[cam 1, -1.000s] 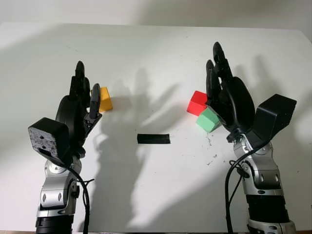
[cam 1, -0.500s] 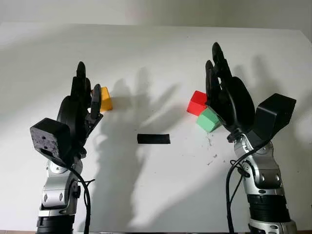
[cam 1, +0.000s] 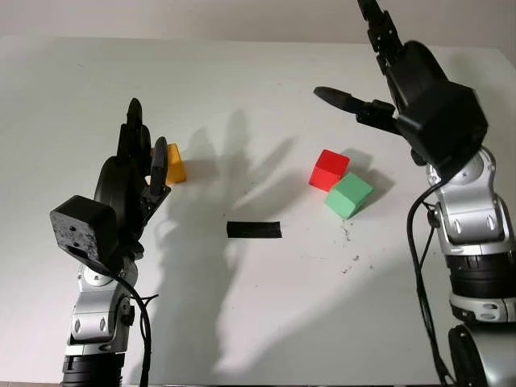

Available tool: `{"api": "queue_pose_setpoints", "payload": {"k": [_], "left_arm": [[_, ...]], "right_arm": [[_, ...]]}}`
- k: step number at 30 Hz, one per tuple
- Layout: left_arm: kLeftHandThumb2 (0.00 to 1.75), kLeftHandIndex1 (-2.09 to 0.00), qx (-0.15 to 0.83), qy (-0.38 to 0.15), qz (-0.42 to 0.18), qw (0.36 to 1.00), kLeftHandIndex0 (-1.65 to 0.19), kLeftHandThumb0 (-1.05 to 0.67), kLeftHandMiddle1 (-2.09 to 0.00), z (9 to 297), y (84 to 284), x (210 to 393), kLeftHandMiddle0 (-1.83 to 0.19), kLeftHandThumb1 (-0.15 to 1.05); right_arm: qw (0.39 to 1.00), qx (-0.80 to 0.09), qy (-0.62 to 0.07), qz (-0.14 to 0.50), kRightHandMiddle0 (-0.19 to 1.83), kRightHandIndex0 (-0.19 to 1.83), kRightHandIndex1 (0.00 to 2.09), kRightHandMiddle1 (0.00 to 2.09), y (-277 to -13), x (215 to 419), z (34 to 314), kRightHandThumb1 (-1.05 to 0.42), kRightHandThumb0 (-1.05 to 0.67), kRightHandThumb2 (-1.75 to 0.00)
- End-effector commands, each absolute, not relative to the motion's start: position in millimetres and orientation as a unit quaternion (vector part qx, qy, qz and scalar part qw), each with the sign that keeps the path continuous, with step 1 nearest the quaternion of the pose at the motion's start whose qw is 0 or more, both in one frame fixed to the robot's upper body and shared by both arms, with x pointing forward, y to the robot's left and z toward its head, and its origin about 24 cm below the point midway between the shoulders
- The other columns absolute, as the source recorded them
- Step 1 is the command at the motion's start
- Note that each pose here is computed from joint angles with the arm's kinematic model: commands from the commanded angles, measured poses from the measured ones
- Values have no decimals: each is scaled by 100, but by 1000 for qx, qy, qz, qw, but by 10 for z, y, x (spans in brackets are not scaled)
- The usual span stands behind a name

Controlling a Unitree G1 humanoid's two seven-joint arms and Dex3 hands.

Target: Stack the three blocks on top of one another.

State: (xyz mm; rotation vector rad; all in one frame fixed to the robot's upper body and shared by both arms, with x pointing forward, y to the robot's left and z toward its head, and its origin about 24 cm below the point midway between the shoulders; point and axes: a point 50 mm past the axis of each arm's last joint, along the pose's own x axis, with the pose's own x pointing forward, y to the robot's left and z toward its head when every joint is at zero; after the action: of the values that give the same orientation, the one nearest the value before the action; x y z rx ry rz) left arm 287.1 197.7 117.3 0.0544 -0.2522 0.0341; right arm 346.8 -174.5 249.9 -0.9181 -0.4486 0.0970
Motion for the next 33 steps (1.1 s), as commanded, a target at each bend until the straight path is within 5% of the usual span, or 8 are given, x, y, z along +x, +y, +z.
{"api": "queue_pose_setpoints", "payload": {"k": [1, 14, 33], "left_arm": [[63, -5, 26, -131, 15, 991, 12, -64, -5, 1202, 1981, 2868, 13, 105], [62, -5, 31, -131, 13, 991, 12, -62, -5, 1192, 1967, 2868, 14, 105], [61, -6, 28, -130, 13, 991, 11, -60, -6, 1190, 1968, 2872, 13, 105]], "right_arm": [[843, -492, -210, 55, -10, 1, 8, 62, -1728, 3492, 2549, -88, -74, -5], [715, -680, -141, 78, 19, 6, 6, 26, -1601, 3477, 2382, -98, -81, -6], [669, -732, -68, 111, 28, 3, 5, 12, -1687, 3388, 2041, -100, -78, -6]]}}
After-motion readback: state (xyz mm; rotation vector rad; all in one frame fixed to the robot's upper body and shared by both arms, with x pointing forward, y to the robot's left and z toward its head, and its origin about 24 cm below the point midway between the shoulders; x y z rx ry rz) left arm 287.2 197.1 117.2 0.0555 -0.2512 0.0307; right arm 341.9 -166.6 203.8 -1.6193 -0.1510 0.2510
